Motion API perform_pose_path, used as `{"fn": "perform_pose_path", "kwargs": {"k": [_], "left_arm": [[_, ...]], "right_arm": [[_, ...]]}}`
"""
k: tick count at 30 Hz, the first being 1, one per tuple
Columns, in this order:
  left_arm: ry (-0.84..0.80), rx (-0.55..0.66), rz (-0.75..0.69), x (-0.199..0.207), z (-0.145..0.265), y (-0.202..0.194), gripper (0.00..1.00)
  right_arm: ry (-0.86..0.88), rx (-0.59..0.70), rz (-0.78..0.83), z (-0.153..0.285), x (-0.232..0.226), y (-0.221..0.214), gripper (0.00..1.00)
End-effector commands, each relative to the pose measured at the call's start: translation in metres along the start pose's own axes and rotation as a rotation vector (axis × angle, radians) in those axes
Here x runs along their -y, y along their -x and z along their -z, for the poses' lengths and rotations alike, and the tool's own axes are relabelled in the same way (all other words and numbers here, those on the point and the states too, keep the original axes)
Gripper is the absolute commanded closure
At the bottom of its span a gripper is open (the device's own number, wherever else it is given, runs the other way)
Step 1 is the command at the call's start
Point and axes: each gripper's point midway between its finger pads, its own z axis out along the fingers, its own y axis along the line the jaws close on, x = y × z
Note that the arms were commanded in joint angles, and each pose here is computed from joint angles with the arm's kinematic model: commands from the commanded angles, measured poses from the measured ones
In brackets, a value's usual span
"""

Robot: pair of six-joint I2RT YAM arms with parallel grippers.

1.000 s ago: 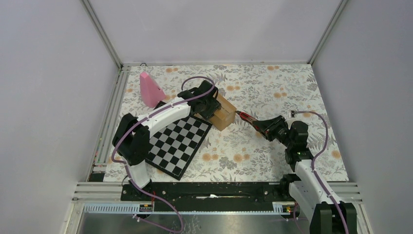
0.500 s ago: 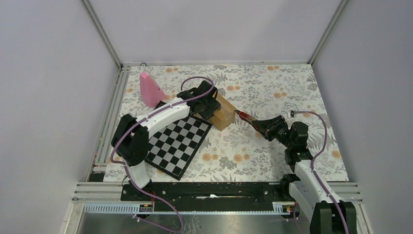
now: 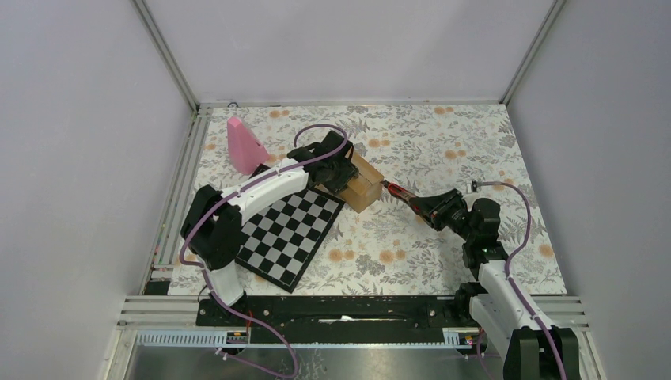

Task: Unpack the express box
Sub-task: Cut the express box at the center of the board.

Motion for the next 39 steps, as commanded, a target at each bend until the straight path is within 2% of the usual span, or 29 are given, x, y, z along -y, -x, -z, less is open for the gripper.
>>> {"fn": "perform_pose_path", "kwargs": {"k": [1, 21, 39], "left_arm": [[-0.053, 0.004, 0.040, 0.014, 0.013, 0.005, 0.51], [-0.054, -0.004, 0.040, 0.015, 0.012, 0.002, 0.51], [-0.055, -0.010, 0.036, 0.016, 0.011, 0.000, 0.52]], "right_arm": [[0.033, 0.018, 0.027, 0.003, -0.010, 0.003, 1.00], [0.045, -0.021, 0.012, -0.003, -0.014, -0.011, 1.00], [0.071, 0.027, -0.023, -0.003, -0.015, -0.005, 1.00]]}}
